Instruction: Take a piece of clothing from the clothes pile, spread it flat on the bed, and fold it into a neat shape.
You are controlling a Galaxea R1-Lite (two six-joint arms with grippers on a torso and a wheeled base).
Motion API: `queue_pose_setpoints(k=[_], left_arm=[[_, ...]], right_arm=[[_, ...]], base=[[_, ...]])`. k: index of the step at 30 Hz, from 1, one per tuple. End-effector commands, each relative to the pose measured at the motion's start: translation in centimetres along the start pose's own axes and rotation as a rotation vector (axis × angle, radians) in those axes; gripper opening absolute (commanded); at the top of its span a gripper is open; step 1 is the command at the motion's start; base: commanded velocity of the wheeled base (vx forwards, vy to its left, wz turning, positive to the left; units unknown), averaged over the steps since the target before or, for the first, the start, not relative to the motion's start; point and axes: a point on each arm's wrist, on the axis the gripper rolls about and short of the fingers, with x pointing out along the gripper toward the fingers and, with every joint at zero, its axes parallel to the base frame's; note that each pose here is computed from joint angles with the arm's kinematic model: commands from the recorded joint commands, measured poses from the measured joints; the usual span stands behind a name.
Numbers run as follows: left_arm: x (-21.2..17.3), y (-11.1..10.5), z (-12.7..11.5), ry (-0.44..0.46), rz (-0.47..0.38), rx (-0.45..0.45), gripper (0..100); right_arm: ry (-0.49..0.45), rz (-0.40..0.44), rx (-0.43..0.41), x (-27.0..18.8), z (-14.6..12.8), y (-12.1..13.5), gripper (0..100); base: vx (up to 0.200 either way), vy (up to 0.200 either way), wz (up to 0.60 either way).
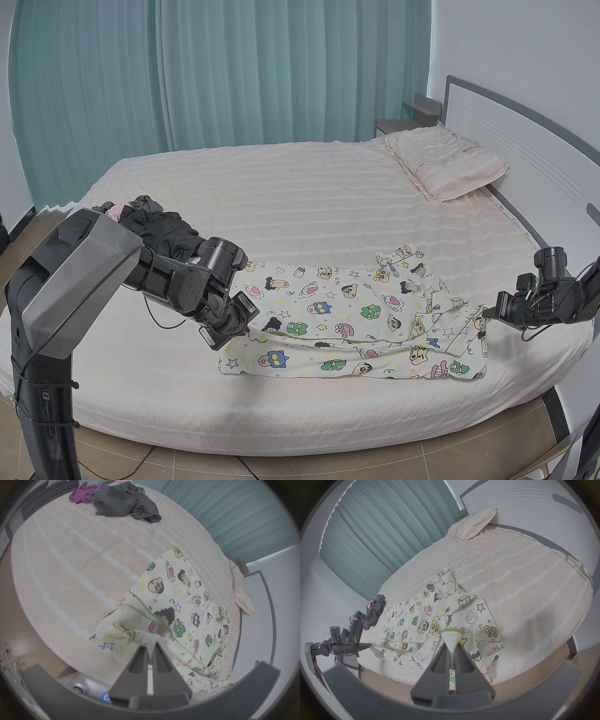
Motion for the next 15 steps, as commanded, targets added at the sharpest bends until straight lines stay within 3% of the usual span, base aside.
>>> queue_pose_setpoints(k=[1,9,15], left_arm=[[0.7,-0.4,0.7,-0.015,-0.011,-0.045,0],[-0.1,-0.4,0.9,-0.020,-0.019,-0.068,0],[-2.8,0.3,0.0,0.026,0.032,-0.056,0]], right_arm=[[-0.012,0.004,0.009,0.5,0.5,0.0,0],[-0.013,0.004,0.010,1.0,0.6,-0.1,0],[-0.021,-0.007,0.012,0.6,0.6,-0.1,0]], base=[[0.000,0.000,0.00],[0.000,0.000,0.00],[0.000,0.000,0.00]])
